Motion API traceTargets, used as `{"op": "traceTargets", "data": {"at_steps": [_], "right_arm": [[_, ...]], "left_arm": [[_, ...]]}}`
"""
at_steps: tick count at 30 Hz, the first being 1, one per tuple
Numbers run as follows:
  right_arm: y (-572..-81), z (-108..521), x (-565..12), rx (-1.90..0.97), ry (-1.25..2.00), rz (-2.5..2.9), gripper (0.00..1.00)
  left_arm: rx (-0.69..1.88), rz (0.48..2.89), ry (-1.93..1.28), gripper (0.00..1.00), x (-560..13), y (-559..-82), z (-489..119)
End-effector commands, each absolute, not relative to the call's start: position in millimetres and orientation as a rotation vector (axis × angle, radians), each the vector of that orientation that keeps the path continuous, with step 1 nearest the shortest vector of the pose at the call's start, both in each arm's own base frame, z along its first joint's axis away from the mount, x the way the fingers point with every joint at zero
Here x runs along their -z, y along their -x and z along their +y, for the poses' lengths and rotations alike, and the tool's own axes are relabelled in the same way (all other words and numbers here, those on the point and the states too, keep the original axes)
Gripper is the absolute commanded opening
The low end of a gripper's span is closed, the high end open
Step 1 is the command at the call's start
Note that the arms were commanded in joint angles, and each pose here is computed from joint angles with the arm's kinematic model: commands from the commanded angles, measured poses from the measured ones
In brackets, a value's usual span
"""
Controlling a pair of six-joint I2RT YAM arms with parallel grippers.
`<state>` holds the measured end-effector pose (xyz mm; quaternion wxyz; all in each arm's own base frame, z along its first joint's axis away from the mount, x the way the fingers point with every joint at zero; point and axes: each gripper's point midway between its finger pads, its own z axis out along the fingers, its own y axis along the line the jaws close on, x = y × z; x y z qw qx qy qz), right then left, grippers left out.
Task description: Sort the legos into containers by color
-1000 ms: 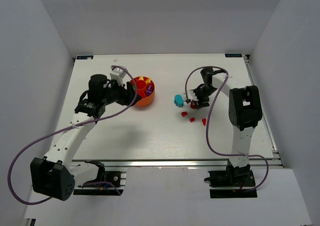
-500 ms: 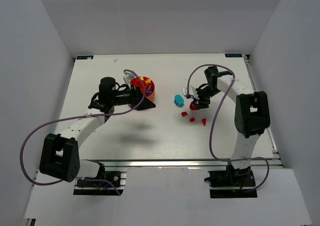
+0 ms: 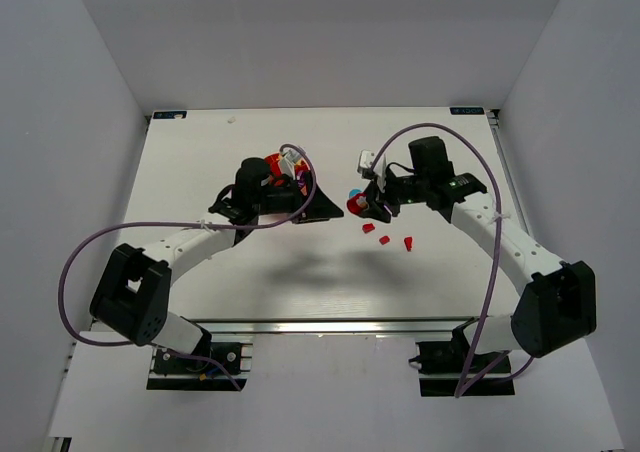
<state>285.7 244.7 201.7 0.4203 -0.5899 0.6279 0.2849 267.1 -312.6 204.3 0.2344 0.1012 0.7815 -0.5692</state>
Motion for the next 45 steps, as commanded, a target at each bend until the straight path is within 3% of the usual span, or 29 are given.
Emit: {"op": "traceTargets", "data": {"at_steps": [1,10,16,19,20,23,25,27,29,31,38,39,40,41,43,45], "right_arm": [[-290.1,251.1,-210.3,-0.704,1.372,1.616,0.0],[-279.8,261.9,-216.6,-0.662,1.416,1.574,0.0],[-274.8,269.0,-217.3,-0.65,1.442,1.556,0.0],[-277.3,268.0,-218.6,-0.626,1.435,1.558,0.0],[-277.6,267.9,-218.0,-0.622,1.435,1.56,0.0],[-279.6,266.4,-217.9,-0.606,1.427,1.566,0.0],[-281.8,265.2,-218.0,-0.588,1.416,1.57,0.24],[-282.1,263.1,-214.3,-0.572,1.414,1.577,0.6],[-286.9,257.8,-210.5,-0.538,1.392,1.603,0.86],[-296.0,249.6,-211.1,-0.474,1.355,1.622,0.89],[-324.7,207.0,-215.1,-0.262,0.991,1.69,0.89],[-325.7,203.4,-215.5,-0.255,0.969,1.695,0.85],[-329.4,195.6,-217.3,-0.243,0.936,1.704,0.69],[-329.7,193.4,-216.8,-0.247,0.925,1.714,0.38],[-327.3,192.1,-220.2,-0.289,0.908,1.719,0.15],[-327.1,186.9,-219.7,-0.312,0.883,1.741,0.0]], "left_arm": [[1.547,2.105,-0.196,0.9,-226.9,-281.2,-325.0],[1.538,2.117,-0.19,0.9,-230.3,-289.7,-349.5],[1.512,2.163,-0.173,0.81,-222.6,-292.9,-357.2],[1.508,2.173,-0.175,0.63,-220.2,-294.8,-358.7],[1.507,2.175,-0.174,0.48,-220.2,-294.8,-358.7],[1.502,2.182,-0.18,0.27,-218.7,-294.3,-358.4],[1.472,2.19,-0.19,0.09,-217.4,-296.1,-357.0],[1.438,2.174,-0.213,0.0,-226.0,-301.1,-356.9],[1.343,2.2,-0.241,0.0,-223.8,-305.1,-350.3],[1.235,2.199,-0.278,0.0,-235.0,-315.1,-336.7],[0.598,2.164,-0.208,0.0,-263.7,-378.7,-256.9],[0.547,2.171,-0.184,0.0,-263.2,-386.0,-246.4],[0.517,2.181,-0.176,0.0,-265.6,-390.4,-237.3],[0.445,2.189,-0.157,0.0,-260.5,-397.2,-229.2],[0.359,2.191,-0.121,0.0,-257.6,-408.6,-209.8],[0.3,2.194,-0.09,0.0,-253.6,-419.1,-195.5]]}}
